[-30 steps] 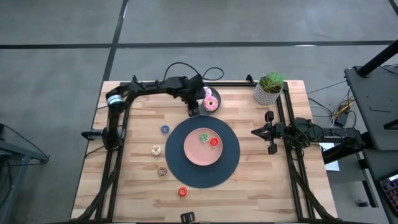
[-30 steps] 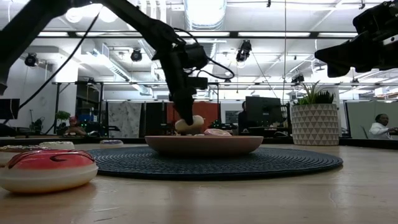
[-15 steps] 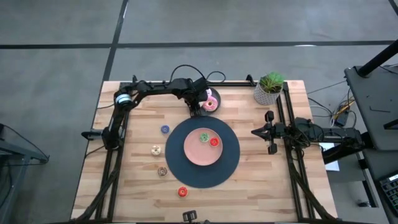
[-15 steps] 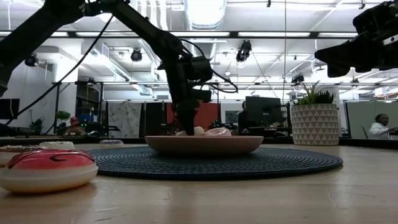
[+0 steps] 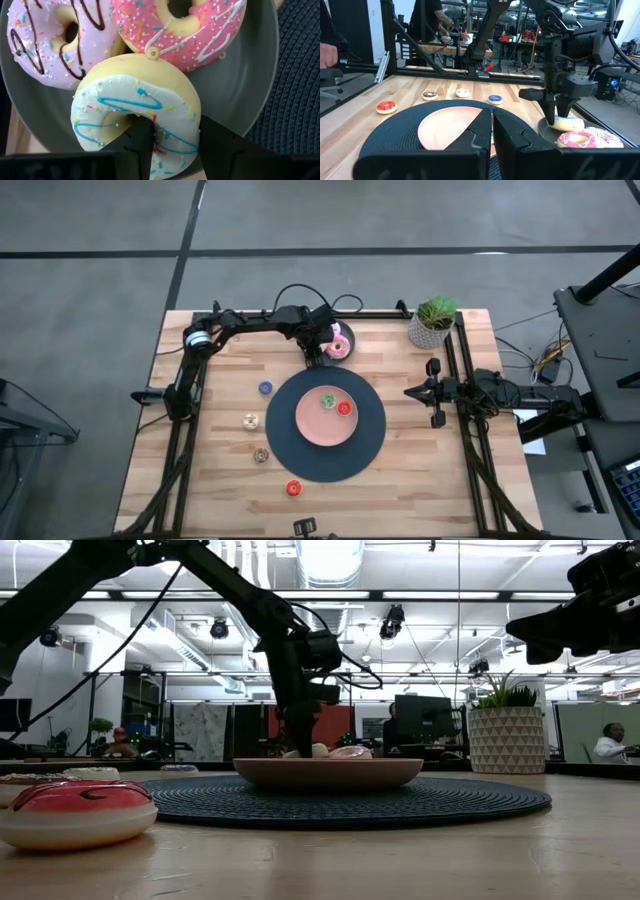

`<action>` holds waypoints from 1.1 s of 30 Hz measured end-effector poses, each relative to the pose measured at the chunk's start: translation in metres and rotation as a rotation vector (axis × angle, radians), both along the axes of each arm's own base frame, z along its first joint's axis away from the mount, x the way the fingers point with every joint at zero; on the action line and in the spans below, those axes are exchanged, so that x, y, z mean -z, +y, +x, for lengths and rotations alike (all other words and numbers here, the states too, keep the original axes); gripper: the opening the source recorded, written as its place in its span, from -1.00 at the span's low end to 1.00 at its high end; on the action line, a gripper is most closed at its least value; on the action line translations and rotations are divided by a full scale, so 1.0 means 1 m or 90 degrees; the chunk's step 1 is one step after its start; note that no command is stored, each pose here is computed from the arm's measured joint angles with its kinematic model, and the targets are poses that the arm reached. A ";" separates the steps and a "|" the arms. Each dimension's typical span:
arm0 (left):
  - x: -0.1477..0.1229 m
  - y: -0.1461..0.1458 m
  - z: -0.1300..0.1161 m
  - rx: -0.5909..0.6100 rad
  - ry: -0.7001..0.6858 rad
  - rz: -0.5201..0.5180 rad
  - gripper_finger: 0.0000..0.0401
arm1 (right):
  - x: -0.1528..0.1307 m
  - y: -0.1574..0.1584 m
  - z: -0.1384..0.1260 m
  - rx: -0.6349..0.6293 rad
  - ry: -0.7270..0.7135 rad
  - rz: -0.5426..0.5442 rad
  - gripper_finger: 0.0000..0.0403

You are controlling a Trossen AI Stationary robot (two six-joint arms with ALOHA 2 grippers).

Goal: Pick & Place donuts
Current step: Put the large white donut on the gray plate, then put the small blue donut on the pink plate

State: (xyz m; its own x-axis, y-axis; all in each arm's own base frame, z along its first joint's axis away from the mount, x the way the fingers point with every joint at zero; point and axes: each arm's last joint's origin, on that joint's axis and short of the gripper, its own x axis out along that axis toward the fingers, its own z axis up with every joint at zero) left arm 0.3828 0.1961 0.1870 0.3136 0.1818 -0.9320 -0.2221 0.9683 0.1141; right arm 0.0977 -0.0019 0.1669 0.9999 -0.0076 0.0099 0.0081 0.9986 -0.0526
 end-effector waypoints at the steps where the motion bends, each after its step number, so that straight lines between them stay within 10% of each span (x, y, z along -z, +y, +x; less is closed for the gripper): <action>1: 0.000 0.000 0.000 0.000 0.000 0.000 -0.45 | 0.000 0.000 0.000 0.000 0.000 0.000 -0.96; 15: 0.000 0.000 0.000 0.002 0.002 0.000 -0.06 | 0.000 0.000 0.000 0.000 0.000 0.000 -0.96; 33: -0.044 0.003 0.005 0.020 0.002 0.013 -0.04 | 0.000 0.000 0.000 0.000 0.000 0.000 -0.96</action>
